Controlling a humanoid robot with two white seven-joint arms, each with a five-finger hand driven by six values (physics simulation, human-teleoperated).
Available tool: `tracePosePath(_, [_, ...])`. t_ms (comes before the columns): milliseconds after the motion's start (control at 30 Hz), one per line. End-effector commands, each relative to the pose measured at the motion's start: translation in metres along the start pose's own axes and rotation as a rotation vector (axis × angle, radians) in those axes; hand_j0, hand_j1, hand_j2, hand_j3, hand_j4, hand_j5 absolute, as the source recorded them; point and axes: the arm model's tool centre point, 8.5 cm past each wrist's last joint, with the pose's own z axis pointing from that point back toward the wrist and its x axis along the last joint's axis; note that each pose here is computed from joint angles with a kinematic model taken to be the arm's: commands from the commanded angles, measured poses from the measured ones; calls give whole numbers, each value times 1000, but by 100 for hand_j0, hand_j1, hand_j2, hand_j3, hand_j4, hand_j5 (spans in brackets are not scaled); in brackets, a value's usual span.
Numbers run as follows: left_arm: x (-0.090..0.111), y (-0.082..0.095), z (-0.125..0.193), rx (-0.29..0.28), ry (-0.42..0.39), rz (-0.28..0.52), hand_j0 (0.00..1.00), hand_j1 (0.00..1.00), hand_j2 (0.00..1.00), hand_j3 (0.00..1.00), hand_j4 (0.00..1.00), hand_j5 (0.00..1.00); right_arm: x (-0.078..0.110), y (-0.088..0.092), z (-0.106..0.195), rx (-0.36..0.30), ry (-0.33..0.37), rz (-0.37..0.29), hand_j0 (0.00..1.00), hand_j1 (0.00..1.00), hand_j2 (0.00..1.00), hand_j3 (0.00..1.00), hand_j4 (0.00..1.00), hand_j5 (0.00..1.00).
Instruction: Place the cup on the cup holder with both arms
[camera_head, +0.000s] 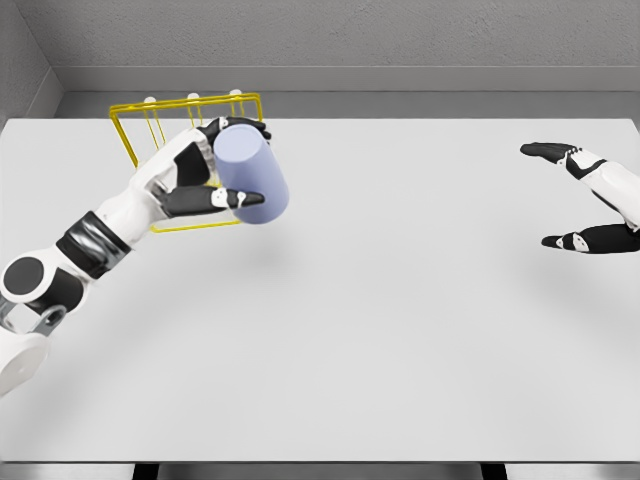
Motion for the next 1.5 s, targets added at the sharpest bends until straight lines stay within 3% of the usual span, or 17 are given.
tracePosePath(0, [4,8,5,12,5,-11,68,68,68,68,68,68,0,-1,0,-5,-2,-6,100,100,100,100,100,100])
tracePosePath(300, [21,30,6,50,-20,-22,69,69,69,69,69,69,0,-1,0,-5,-2,-6,100,100,100,100,100,100])
tracePosePath(500, [25,33,7,59,-30,-30,68,68,68,68,68,68,0,-1,0,-5,-2,-6,100,100,100,100,100,100])
tracePosePath(800, [23,56,2,111,-16,-42,68,68,68,68,68,68,0,0,0,-4,1,-8,100,100,100,100,100,100])
tracePosePath(1100, [22,59,2,116,-14,-42,68,68,68,68,68,68,0,0,0,-3,-1,-8,100,100,100,100,100,100])
tracePosePath(1467, [23,74,7,157,-4,-53,68,68,68,68,68,68,0,0,0,-3,-1,-8,100,100,100,100,100,100])
